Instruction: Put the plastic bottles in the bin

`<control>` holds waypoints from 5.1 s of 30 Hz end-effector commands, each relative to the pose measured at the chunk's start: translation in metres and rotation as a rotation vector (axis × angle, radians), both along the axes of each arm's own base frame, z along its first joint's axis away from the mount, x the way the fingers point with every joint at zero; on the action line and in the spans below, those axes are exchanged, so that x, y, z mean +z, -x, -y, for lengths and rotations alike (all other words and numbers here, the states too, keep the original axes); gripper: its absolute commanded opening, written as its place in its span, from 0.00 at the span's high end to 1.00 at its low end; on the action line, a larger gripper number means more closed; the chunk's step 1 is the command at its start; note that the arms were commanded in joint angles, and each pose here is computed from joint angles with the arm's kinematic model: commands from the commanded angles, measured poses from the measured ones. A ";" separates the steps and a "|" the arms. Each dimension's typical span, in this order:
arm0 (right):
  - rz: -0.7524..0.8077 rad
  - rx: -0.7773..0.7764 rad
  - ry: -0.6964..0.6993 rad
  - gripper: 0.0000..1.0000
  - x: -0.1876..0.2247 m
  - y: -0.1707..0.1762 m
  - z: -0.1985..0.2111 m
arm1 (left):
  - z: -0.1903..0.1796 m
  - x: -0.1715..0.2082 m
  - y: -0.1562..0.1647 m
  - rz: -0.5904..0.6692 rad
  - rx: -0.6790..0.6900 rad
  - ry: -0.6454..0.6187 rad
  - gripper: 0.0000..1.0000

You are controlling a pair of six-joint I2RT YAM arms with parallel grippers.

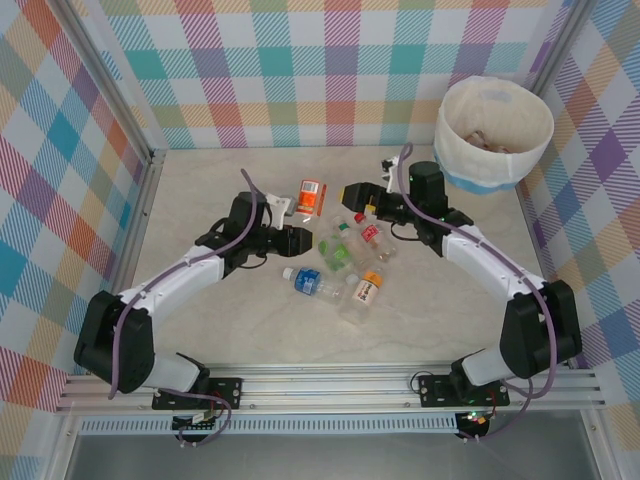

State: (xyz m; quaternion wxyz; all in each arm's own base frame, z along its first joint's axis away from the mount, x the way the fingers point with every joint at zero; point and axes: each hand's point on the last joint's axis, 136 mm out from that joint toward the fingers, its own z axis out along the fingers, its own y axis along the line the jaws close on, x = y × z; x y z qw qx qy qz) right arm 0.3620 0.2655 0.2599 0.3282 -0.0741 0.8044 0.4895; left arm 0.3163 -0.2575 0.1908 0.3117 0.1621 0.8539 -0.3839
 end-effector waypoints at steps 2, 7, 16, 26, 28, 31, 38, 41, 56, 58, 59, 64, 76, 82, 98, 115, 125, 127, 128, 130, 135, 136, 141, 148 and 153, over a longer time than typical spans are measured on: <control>0.144 0.134 -0.091 0.00 0.044 0.007 -0.029 | 0.020 0.047 0.025 0.086 -0.166 0.163 1.00; 0.167 0.256 -0.146 0.00 0.053 0.018 -0.057 | 0.028 0.066 0.037 0.090 -0.228 0.230 1.00; 0.243 0.365 -0.253 0.01 0.076 0.030 -0.072 | 0.040 0.080 0.046 0.082 -0.274 0.275 1.00; 0.250 0.334 -0.198 0.43 0.068 0.034 -0.065 | 0.040 0.074 0.039 0.063 -0.230 0.264 0.65; 0.259 0.321 -0.194 0.45 0.069 0.033 -0.063 | 0.038 0.074 0.038 0.068 -0.214 0.260 0.51; 0.268 0.272 -0.182 0.47 0.072 0.027 -0.056 | 0.033 0.074 0.033 0.080 -0.160 0.246 0.15; 0.216 -0.054 -0.069 0.49 0.066 -0.017 0.012 | 0.004 0.061 0.013 0.138 0.061 0.169 0.00; 0.181 -0.188 -0.013 0.48 0.063 -0.033 0.054 | -0.014 0.049 0.004 0.149 0.175 0.111 0.00; 0.426 -0.724 0.107 0.47 0.168 -0.082 0.222 | -0.046 0.004 0.008 0.027 0.359 0.038 0.00; 0.464 -0.824 0.087 0.47 0.182 -0.086 0.243 | -0.042 -0.003 0.013 -0.016 0.343 0.054 0.00; 0.481 -0.885 0.076 0.47 0.187 -0.088 0.255 | -0.041 -0.005 0.014 -0.030 0.339 0.060 0.00; 0.534 -1.101 -0.013 0.45 0.210 -0.098 0.302 | -0.046 -0.011 0.011 -0.045 0.389 0.070 0.00; 0.574 -1.349 0.270 0.40 0.195 -0.125 0.365 | -0.049 -0.015 0.007 -0.056 0.436 0.086 0.00; 0.615 -1.345 0.495 0.37 0.196 -0.136 0.374 | -0.049 -0.016 0.008 -0.060 0.435 0.085 0.00; 0.692 -1.235 0.952 0.17 0.191 -0.161 0.346 | -0.054 -0.033 0.009 -0.119 0.471 0.057 0.00; 0.116 -0.912 0.708 0.00 0.086 -0.111 0.298 | -0.060 -0.065 0.012 -0.236 0.533 0.006 0.00; 0.267 -0.628 0.495 0.00 0.098 -0.137 0.237 | -0.059 -0.095 0.022 -0.404 0.587 0.022 0.00; 0.300 -0.582 0.481 0.00 0.102 -0.146 0.229 | -0.057 -0.098 0.023 -0.424 0.587 0.026 0.00; 0.316 -0.560 0.465 0.00 0.107 -0.149 0.224 | -0.056 -0.099 0.024 -0.433 0.584 0.031 0.00; 0.355 -0.510 0.423 0.00 0.121 -0.152 0.213 | -0.053 -0.100 0.024 -0.449 0.577 0.040 0.00; 0.453 -0.391 0.252 0.00 0.162 -0.134 0.184 | -0.050 -0.106 0.026 -0.497 0.588 0.061 0.00; 0.456 -0.378 0.224 0.00 0.166 -0.128 0.180 | -0.049 -0.107 0.026 -0.510 0.591 0.069 0.00; 0.498 -0.170 0.078 0.00 0.181 -0.073 0.141 | -0.037 -0.115 0.025 -0.597 0.602 0.130 0.00; 0.602 0.032 0.194 0.00 0.149 0.002 0.076 | -0.043 -0.142 0.025 -0.715 0.734 0.141 0.03; 0.532 0.073 0.214 0.00 0.105 0.031 0.053 | -0.044 -0.145 0.014 -0.704 0.783 0.163 0.14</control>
